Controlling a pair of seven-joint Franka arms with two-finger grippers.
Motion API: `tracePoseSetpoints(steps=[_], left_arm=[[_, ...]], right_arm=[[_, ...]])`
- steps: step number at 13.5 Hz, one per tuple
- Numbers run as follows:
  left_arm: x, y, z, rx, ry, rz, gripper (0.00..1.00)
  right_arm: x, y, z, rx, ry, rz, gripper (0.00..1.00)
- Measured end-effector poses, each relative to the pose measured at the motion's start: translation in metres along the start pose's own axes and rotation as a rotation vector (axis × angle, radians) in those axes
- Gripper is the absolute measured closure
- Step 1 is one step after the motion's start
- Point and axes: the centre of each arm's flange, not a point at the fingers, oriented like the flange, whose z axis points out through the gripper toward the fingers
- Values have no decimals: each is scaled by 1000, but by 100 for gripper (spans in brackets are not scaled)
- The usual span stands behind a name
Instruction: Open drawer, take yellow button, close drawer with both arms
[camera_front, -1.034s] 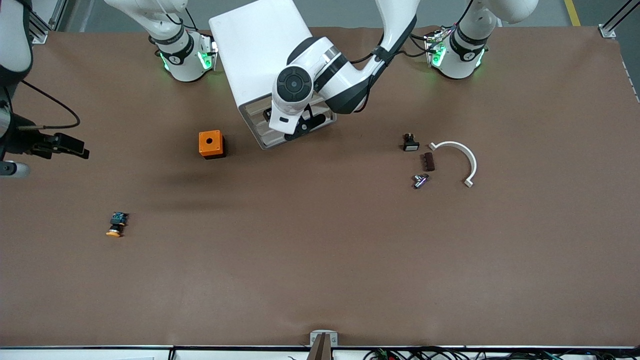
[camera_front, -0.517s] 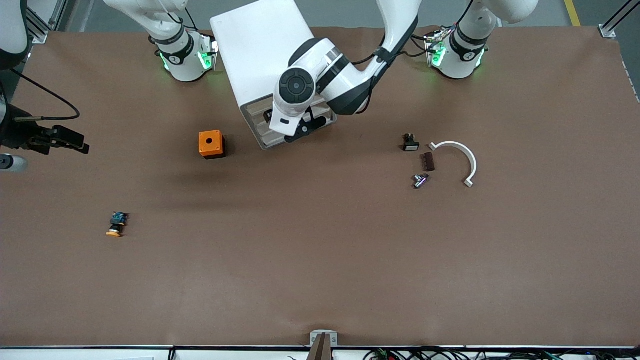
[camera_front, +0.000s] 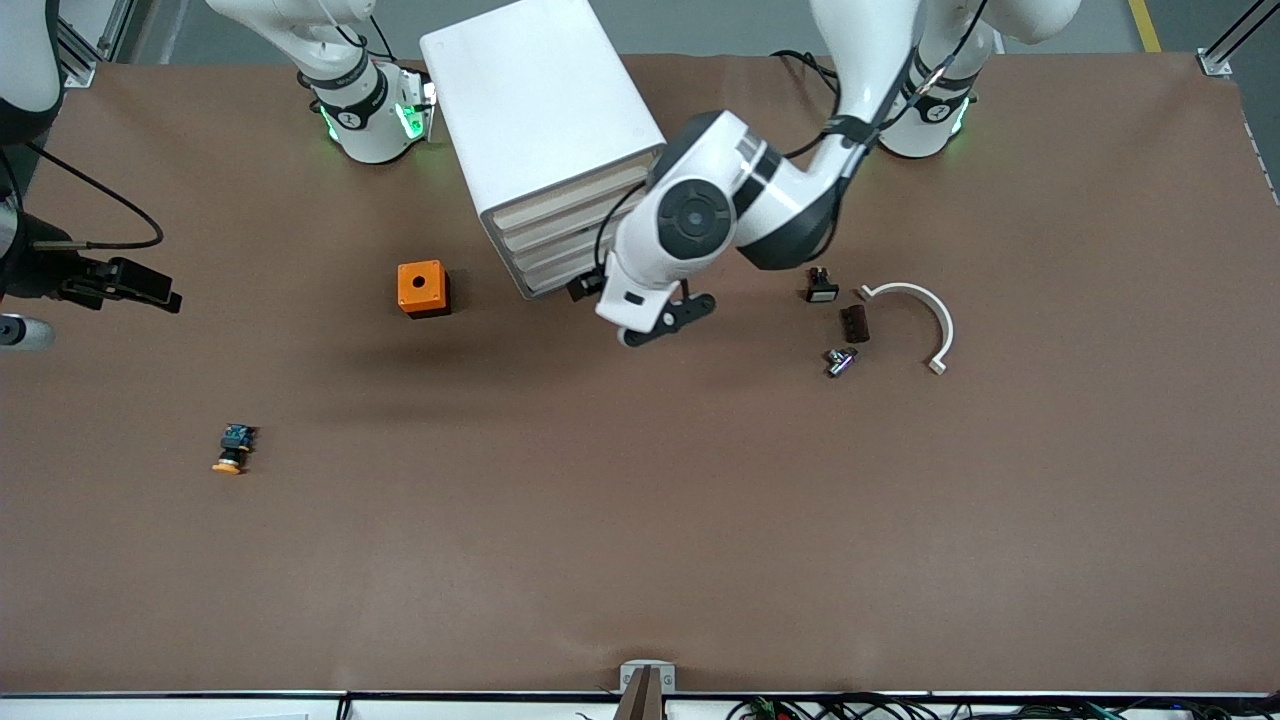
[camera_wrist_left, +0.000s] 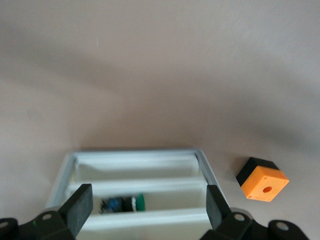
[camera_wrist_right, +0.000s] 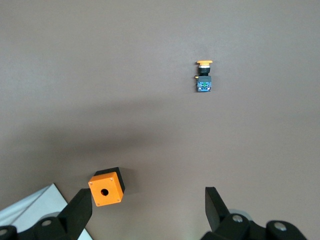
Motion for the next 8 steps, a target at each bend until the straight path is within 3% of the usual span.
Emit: tracePoseSetpoints(steps=[3, 8], left_arm=[[34, -32, -49, 5, 61, 163, 0], [87, -122, -105, 18, 83, 353, 0]], right_arm=[[-3, -10, -17, -5, 10, 20, 0], [-12, -10, -64, -3, 45, 24, 0]])
